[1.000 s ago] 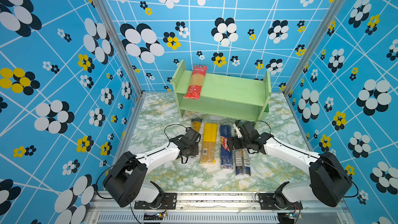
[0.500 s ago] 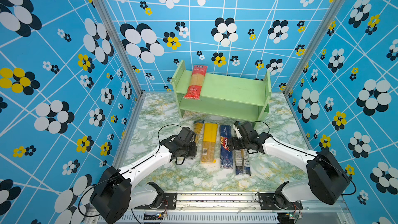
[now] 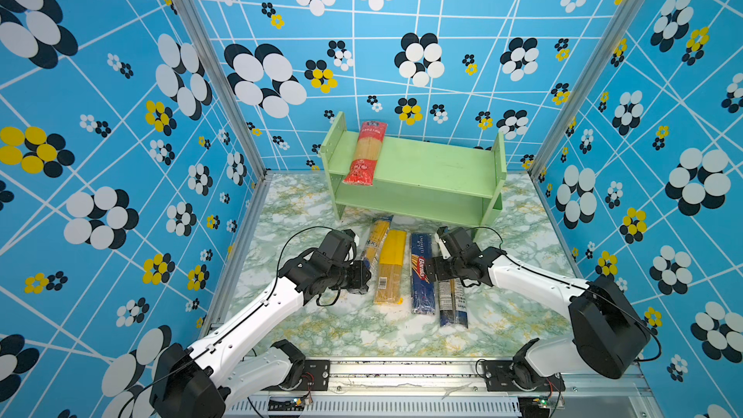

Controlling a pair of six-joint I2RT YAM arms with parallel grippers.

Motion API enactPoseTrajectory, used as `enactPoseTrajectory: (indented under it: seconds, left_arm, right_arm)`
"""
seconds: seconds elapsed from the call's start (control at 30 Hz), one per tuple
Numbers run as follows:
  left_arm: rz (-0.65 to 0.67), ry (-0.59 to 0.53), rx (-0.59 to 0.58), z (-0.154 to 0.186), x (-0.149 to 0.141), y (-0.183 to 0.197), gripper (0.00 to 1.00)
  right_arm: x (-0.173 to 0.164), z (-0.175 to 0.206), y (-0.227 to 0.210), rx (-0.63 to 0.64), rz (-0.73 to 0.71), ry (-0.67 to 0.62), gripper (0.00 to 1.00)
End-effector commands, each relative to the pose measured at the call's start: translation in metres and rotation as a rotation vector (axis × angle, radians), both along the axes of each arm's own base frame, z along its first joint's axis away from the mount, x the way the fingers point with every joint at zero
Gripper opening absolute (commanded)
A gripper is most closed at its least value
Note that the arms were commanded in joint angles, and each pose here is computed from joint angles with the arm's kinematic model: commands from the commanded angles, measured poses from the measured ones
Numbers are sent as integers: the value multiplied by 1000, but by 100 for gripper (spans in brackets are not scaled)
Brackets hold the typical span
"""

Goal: Arrange pasta packages on shelves
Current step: Pick up the pasta bag from the center of the table.

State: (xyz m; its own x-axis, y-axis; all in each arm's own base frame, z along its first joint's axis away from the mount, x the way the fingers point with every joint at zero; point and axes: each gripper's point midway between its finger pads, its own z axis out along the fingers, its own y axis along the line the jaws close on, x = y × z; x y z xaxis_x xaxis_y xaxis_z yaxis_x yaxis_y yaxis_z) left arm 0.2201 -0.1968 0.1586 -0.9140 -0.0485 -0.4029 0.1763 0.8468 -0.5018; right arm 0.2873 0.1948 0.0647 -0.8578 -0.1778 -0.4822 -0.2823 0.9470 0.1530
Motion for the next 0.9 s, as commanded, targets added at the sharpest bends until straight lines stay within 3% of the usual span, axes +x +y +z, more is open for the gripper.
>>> enactPoseTrajectory:
  seconds: [0.0,0.3,0.87]
  left_arm:
    - [-59,-159,-156,65,10,-17,0]
    - [-131,-221,-332,118,-5,-27,0]
    - [-268,-425,-669,257,-13,-34,0]
  right_arm:
    - [3,4,2,-19,3,-3,95]
    - [2,3,1,-27,5,2,95]
    - [0,-1,0,-41,14,13,95]
